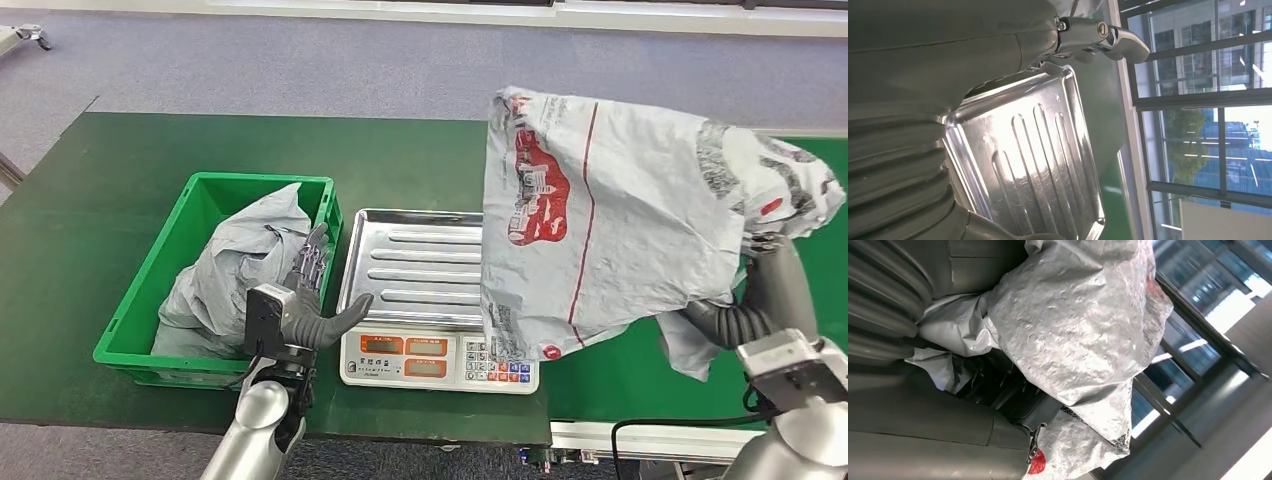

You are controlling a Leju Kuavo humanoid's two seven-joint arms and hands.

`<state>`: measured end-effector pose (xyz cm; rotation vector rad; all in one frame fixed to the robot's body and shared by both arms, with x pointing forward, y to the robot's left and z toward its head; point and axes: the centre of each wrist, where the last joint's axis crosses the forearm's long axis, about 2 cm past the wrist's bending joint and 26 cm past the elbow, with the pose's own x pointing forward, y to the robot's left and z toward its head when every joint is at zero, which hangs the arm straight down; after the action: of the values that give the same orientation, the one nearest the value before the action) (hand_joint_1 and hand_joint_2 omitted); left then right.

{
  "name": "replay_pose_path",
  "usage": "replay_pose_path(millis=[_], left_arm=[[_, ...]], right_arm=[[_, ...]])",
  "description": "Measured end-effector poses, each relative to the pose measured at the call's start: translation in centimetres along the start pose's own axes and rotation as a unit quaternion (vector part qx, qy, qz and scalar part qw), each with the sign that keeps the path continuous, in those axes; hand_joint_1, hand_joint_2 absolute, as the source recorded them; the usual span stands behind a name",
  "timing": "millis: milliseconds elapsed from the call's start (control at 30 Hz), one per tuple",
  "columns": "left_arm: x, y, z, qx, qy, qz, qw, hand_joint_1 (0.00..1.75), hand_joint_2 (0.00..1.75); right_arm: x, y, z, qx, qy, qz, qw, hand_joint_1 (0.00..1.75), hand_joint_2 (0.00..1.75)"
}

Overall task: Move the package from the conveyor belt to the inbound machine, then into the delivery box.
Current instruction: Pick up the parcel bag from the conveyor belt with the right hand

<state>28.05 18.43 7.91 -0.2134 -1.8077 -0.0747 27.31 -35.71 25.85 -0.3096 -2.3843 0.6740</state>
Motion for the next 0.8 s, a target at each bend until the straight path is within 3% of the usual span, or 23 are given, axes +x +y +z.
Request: replay_pose_path(millis=[267, 433, 633, 800], left_arm=[[0.2, -0.1, -0.4, 0.025, -0.018, 0.002, 1.0, 0.0, 1.75], [0.5, -0.2, -1.0, 0.045, -0.034, 0.0, 0.998, 0.0, 1.75], [0.9, -0.1, -1.1, 0.07, -0.047, 0.007, 0.996, 0.0, 1.75], [1.1, 0.1, -0.9, 0.082, -0.047, 0.024, 0.995, 0.0, 1.75]], right_arm=[[5.2, -1.3, -1.0, -0.028, -0.064, 0.066, 0.995, 1.75, 1.75], [6.0, -1.1, -1.1, -0.033, -0.073, 0.068, 0.994, 1.75, 1.75], [3.6, 0.3, -0.7, -0.028, -0.046, 0.015, 0.998, 1.75, 1.75], [-1.2, 2.9, -0.1, 0.006, 0.066, -0.083, 0.994, 1.75, 1.75]])
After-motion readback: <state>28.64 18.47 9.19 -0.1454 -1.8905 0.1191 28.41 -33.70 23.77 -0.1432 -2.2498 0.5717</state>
